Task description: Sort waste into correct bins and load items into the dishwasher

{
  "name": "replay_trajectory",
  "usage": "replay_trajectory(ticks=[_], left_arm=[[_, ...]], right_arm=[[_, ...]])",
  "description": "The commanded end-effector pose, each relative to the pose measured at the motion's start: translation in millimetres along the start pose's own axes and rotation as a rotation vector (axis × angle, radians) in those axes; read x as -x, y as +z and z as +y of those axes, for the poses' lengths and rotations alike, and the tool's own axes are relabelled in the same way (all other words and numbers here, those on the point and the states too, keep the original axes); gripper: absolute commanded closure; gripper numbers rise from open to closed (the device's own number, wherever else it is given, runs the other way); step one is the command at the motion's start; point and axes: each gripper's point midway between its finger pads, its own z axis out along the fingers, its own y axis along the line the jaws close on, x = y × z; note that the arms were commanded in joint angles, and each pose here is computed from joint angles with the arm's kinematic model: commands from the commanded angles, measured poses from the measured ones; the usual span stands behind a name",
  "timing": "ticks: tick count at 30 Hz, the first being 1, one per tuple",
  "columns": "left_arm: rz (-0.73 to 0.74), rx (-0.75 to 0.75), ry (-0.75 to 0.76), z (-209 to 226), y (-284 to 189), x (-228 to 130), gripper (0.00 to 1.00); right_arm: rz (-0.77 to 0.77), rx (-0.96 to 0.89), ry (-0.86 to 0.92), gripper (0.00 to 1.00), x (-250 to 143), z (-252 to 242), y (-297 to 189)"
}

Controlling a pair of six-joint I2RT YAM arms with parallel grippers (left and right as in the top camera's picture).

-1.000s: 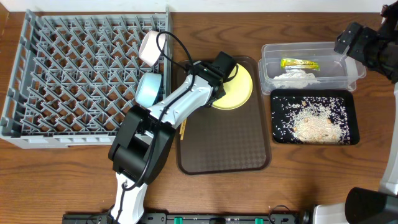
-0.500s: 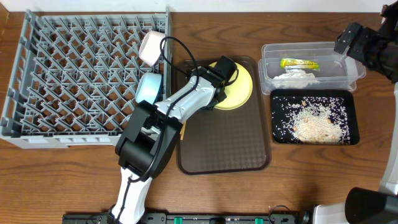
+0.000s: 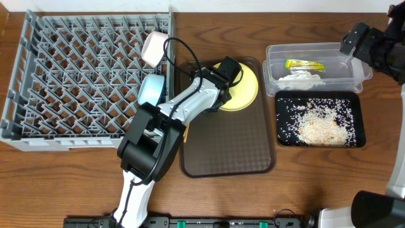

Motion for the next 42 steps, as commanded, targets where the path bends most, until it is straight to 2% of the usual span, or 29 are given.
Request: replay_trajectory(ticks=[1, 10, 19, 25, 31, 36, 42], left_arm=[[-0.001, 0.018, 0.008, 3.0, 4.4, -2.2, 0.92], [-0.01, 0.009, 0.065, 0.9, 2.0, 0.2, 0.93], [-0.166, -0.035, 0.279, -8.6, -49.6, 33.7, 0.93], [-0.194, -0.053, 0.397, -11.1, -68.8, 39.0, 0.93], [-0.192, -0.027, 0.532, -7.8, -68.8, 38.2, 0.93], [-0.239, 0.078, 0.552, 9.4, -70.5, 48.8, 0.93], [-0.248, 0.093, 0.574, 10.8, -71.1, 50.4, 0.93]], right_arm=[[-0.002, 0.005, 0.007, 0.01, 1.9, 0.9, -0.2], [-0.002, 0.005, 0.007, 0.01, 1.9, 0.9, -0.2], [-0.002, 0.005, 0.007, 0.01, 1.9, 0.9, -0.2], [-0.002, 0.005, 0.007, 0.01, 1.9, 0.9, -0.2], [-0.002, 0.005, 0.007, 0.01, 1.9, 0.9, -0.2], [-0.002, 0.005, 0.007, 0.01, 1.9, 0.9, -0.2], [-0.002, 0.005, 0.007, 0.01, 1.9, 0.9, -0.2]])
